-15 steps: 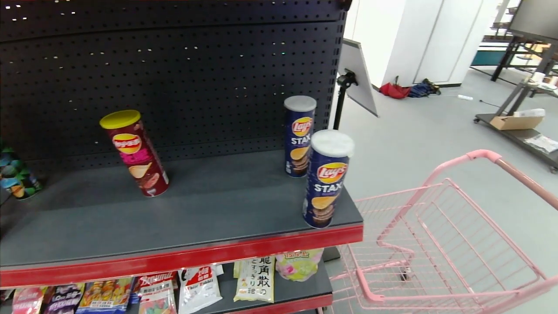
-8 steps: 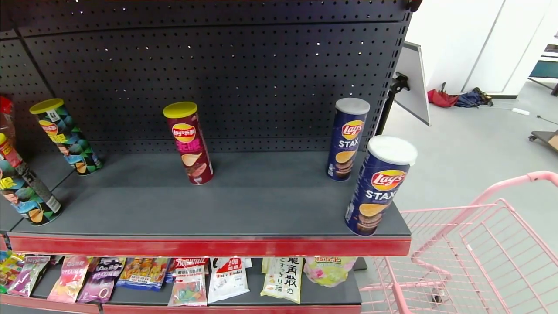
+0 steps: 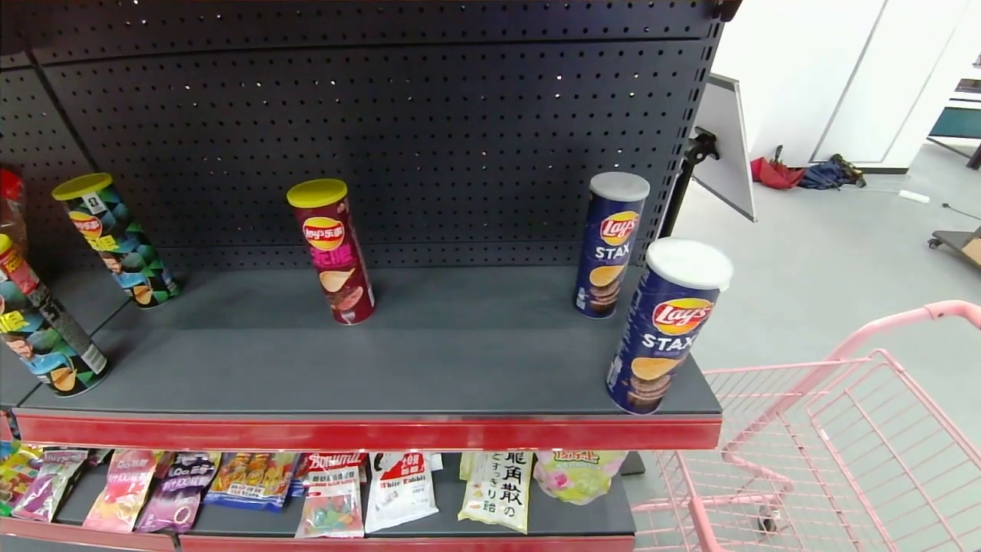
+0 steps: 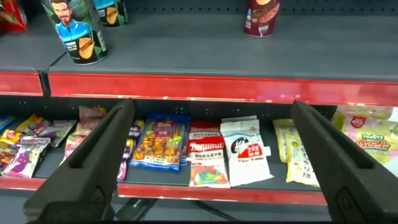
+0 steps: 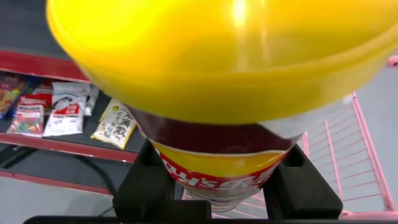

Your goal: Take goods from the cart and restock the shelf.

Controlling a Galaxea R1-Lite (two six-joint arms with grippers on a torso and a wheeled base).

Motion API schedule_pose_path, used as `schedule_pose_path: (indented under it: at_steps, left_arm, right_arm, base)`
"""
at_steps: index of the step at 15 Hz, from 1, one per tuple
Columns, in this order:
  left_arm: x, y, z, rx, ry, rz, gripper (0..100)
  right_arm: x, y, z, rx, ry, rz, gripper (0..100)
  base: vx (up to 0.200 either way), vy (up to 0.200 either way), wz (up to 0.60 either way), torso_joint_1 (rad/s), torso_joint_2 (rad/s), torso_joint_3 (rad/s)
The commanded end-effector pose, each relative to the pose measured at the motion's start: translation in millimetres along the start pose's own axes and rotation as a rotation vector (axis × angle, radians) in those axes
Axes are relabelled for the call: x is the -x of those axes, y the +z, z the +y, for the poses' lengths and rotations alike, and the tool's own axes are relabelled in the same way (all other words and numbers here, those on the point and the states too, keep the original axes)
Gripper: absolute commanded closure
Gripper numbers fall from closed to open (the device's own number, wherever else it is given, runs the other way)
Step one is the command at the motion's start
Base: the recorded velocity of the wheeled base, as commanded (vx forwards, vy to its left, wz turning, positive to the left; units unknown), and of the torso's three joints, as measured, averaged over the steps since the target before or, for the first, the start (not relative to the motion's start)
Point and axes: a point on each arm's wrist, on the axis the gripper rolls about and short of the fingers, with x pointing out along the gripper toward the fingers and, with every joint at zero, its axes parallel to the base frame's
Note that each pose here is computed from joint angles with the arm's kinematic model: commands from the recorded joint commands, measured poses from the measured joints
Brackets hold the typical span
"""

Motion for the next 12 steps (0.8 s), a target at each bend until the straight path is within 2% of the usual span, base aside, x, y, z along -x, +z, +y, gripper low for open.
schedule_pose_path:
  at_steps: [1,12]
  left_arm:
    - [0,0.0,0.0,0.0,-0.001,-0.001,0]
    - [0,0.0,-0.1,0.0,-0.003,-0.001,0]
  right_arm:
    - [2,-2,0,-0.029,0.008,-0.012,100]
    - [2,-12,1,-0.033,0.026,-0.006,100]
  base:
    - [0.0,0.2,0.0,-0.002,0.0,0.002]
    - [0.0,0.2,0.0,-0.002,0.0,0.002]
